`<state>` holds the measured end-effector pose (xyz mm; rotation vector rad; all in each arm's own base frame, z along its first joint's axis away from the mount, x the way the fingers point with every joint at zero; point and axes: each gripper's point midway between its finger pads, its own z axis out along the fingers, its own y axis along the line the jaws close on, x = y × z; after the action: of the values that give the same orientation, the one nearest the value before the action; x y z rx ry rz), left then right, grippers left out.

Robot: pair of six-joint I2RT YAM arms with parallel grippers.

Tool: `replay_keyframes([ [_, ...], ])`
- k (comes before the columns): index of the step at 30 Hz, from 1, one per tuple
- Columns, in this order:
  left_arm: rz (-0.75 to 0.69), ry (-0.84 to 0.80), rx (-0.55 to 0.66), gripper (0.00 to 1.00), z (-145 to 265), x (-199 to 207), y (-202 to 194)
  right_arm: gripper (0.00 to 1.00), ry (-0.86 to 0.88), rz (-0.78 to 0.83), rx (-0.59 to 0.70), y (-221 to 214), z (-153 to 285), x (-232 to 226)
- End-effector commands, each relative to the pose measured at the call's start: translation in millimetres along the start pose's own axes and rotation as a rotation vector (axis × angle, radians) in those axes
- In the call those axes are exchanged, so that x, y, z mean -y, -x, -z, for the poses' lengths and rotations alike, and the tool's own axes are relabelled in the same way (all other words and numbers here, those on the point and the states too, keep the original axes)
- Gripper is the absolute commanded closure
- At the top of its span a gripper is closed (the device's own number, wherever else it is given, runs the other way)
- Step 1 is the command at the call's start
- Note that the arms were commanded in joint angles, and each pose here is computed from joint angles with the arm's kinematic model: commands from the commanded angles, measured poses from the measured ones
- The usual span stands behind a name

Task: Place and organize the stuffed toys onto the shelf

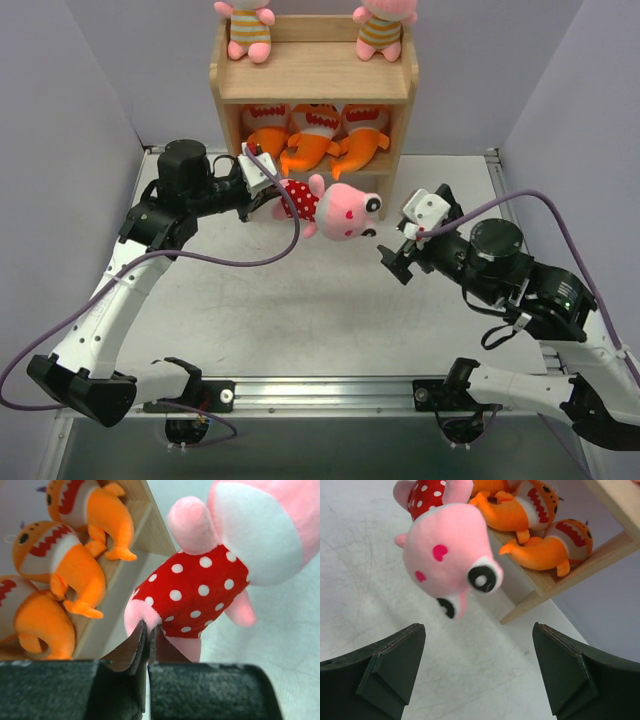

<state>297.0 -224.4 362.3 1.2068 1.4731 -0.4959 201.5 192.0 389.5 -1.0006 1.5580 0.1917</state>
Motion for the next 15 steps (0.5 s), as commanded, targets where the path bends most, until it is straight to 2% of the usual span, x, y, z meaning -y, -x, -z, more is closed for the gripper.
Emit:
replay_keyframes([
  [1, -0.015, 0.058, 0.192, 0.98, 10, -16, 56, 0.09, -0.055, -0.059, 0.118, 22, 19, 14],
  [7, 0.024, 0.121, 0.334, 0.98, 17, -34, 100, 0.08, -0.144, -0.116, 0.242, 35, 45, 33],
  [8, 0.068, 0.136, 0.364, 0.98, 19, -38, 108, 0.08, -0.163, -0.132, 0.272, 38, 52, 38],
  [15, 0.194, 0.346, 0.598, 0.98, 39, -90, 166, 0.09, -0.208, -0.174, 0.308, 38, 64, 47],
])
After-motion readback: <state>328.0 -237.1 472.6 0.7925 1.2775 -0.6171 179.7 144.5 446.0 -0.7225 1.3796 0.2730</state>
